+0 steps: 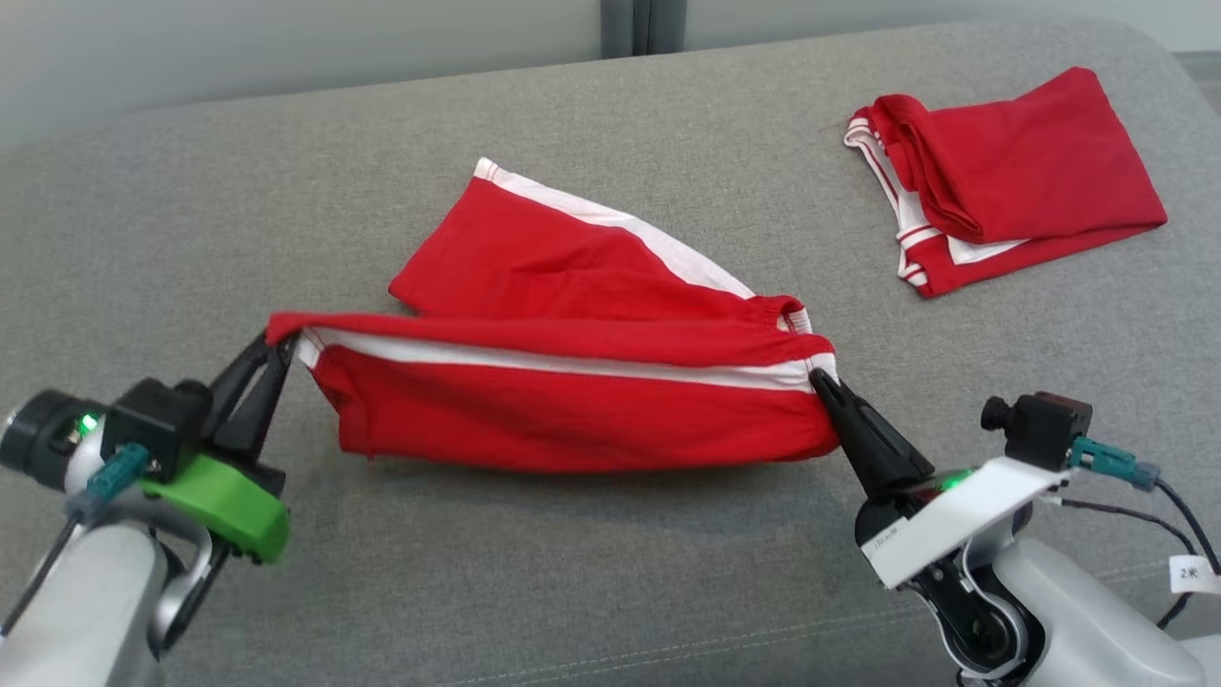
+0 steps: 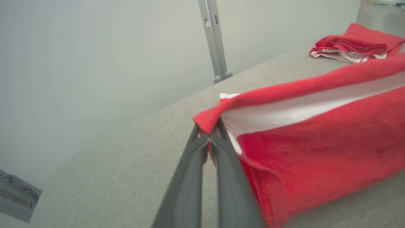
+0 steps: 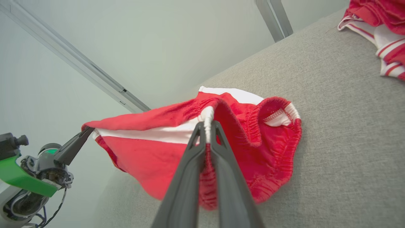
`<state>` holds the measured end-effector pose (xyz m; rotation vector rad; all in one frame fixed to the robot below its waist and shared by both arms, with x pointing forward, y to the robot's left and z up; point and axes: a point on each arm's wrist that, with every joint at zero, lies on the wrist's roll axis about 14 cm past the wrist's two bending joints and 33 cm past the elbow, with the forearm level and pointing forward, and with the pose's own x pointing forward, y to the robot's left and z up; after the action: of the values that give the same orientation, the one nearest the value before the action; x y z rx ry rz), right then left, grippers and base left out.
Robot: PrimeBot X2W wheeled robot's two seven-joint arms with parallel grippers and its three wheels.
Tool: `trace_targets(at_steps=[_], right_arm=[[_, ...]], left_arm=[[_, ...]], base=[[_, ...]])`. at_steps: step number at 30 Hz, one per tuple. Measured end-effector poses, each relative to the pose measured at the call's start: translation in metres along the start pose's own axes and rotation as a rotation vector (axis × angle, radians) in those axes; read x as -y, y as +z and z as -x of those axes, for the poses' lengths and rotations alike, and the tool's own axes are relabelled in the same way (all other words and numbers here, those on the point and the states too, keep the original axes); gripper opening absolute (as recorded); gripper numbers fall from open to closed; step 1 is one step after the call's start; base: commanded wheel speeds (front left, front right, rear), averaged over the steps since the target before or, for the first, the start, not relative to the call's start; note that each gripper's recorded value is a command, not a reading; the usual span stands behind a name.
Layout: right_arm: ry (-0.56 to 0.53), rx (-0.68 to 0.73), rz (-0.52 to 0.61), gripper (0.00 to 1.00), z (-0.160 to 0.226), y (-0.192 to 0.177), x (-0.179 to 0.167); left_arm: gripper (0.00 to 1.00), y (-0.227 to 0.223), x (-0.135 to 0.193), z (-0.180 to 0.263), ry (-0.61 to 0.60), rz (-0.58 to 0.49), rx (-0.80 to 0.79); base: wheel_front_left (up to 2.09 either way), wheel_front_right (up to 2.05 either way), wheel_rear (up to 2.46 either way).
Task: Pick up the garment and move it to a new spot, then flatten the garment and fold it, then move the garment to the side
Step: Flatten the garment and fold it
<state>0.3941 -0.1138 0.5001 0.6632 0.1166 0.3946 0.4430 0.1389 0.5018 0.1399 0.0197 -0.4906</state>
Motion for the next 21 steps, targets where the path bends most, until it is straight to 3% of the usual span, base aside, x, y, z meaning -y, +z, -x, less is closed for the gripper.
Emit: trace_targets(at_steps=[8,21], right_arm=[[-0.041,0.075,-0.024,0.0,-0.031,0.016,0.014],[-0.154,0.126,-0.02,0.0,-0.045,0.026,0.051]], left_arm=[[0.0,0.019,-0.013,-0.074,-0.13,-0.125,-0.031],[0.0,-0.014,0.008,-0.163,-0.29,-0.16,-0.138]], base=[[0.0,0.0,0.0],[0.0,0.0,0.0]])
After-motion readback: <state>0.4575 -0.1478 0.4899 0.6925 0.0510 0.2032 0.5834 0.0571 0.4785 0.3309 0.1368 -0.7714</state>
